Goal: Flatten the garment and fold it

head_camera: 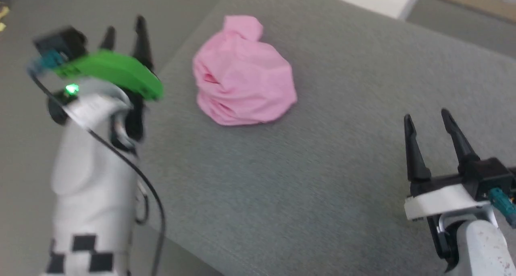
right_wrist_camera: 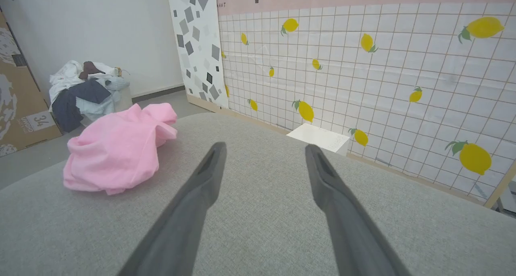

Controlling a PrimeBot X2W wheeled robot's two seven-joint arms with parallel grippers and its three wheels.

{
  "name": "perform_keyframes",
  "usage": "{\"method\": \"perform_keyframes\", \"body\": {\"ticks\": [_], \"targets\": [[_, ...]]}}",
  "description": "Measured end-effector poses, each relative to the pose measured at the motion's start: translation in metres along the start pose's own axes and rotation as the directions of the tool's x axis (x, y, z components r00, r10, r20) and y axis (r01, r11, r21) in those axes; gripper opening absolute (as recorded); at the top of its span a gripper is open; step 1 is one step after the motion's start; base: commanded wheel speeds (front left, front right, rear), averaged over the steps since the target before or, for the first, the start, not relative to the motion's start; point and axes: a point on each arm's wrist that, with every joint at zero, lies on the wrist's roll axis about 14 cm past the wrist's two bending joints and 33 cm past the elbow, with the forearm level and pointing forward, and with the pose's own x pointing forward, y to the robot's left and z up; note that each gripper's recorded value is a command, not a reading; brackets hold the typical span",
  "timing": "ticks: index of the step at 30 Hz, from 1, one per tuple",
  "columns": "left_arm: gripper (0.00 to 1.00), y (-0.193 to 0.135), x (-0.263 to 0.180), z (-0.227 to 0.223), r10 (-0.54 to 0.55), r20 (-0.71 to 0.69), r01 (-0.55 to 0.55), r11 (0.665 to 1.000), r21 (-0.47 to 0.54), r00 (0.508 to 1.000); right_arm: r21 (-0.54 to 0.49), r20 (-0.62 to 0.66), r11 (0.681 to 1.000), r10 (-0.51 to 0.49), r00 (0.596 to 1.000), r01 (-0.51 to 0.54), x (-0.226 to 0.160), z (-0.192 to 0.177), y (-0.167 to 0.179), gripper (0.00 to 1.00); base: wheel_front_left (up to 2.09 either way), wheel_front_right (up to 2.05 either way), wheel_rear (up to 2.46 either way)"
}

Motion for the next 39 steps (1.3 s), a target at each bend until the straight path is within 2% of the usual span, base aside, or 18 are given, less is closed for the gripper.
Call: {"method": "perform_keyframes", "body": {"ticks": [5, 9, 13, 18, 21, 25, 26, 28, 30, 32, 33, 36, 38, 39], "targets": [[1.00, -0.025, 0.049, -0.022, -0.045, -0.186, 0.047, 0.999, 0.007, 0.981, 0.006, -0.002, 0.995, -0.100, 0.995, 0.100, -0.004, -0.010, -0.040, 1.00, 0.00, 0.00, 0.00], [1.00, -0.045, 0.069, -0.065, -0.065, -0.392, 0.075, 0.997, 0.011, 0.918, 0.003, -0.034, 0.985, -0.172, 0.985, 0.172, -0.017, -0.026, -0.068, 1.00, 0.00, 0.00, 0.00], [1.00, -0.047, 0.068, -0.128, -0.010, -0.635, 0.057, 0.997, 0.053, 0.772, 0.006, -0.069, 0.969, -0.245, 0.967, 0.246, -0.033, -0.041, -0.094, 1.00, 0.00, 0.00, 0.00], [1.00, -0.042, 0.040, -0.203, 0.086, -0.851, 0.027, 0.993, 0.116, 0.518, -0.002, -0.112, 0.945, -0.325, 0.939, 0.327, -0.055, -0.058, -0.122, 1.00, 0.00, 0.00, 0.00], [1.00, -0.034, 0.026, -0.231, 0.144, -0.892, 0.012, 0.986, 0.165, 0.428, -0.007, -0.139, 0.932, -0.361, 0.922, 0.363, -0.066, -0.067, -0.135, 1.00, 0.00, 0.00, 0.00], [1.00, -0.037, 0.020, -0.247, 0.176, -0.924, 0.014, 0.981, 0.192, 0.340, -0.019, -0.157, 0.912, -0.407, 0.900, 0.409, -0.079, -0.075, -0.151, 1.00, 0.00, 0.00, 0.00], [0.85, -0.038, 0.020, -0.247, 0.178, -0.926, 0.024, 0.980, 0.197, 0.334, -0.021, -0.159, 0.909, -0.413, 0.897, 0.415, -0.081, -0.075, -0.153, 1.00, 0.00, 0.00, 0.00], [0.00, -0.040, 0.020, -0.249, 0.176, -0.924, 0.056, 0.977, 0.206, 0.340, -0.026, -0.160, 0.903, -0.426, 0.890, 0.428, -0.085, -0.075, -0.157, 1.00, 0.00, 0.00, 0.00], [0.00, -0.045, 0.022, -0.246, 0.161, -0.915, 0.099, 0.972, 0.211, 0.369, -0.026, -0.156, 0.898, -0.437, 0.886, 0.439, -0.088, -0.072, -0.160, 1.00, 0.00, 0.00, 0.00], [0.00, -0.049, 0.029, -0.239, 0.140, -0.881, 0.143, 0.963, 0.227, 0.452, -0.026, -0.145, 0.894, -0.446, 0.883, 0.447, -0.091, -0.066, -0.163, 1.00, 0.00, 0.00, 0.00], [0.00, -0.051, 0.040, -0.227, 0.121, -0.823, 0.176, 0.950, 0.258, 0.556, -0.024, -0.133, 0.891, -0.453, 0.881, 0.454, -0.092, -0.060, -0.164, 1.00, 0.00, 0.00, 0.00], [0.00, -0.061, 0.074, -0.177, 0.052, -0.604, 0.197, 0.921, 0.337, 0.795, -0.020, -0.117, 0.887, -0.461, 0.880, 0.462, -0.096, -0.049, -0.164, 1.00, 0.00, 0.00, 0.00], [0.00, -0.069, 0.090, -0.136, -0.014, -0.429, 0.196, 0.903, 0.383, 0.903, -0.017, -0.108, 0.883, -0.467, 0.877, 0.468, -0.102, -0.041, -0.162, 1.00, 0.00, 0.00, 0.00], [0.00, -0.073, 0.093, -0.120, -0.043, -0.362, 0.194, 0.898, 0.394, 0.931, -0.018, -0.106, 0.882, -0.470, 0.876, 0.471, -0.105, -0.039, -0.161, 1.00, 0.00, 0.00, 0.00]]}}
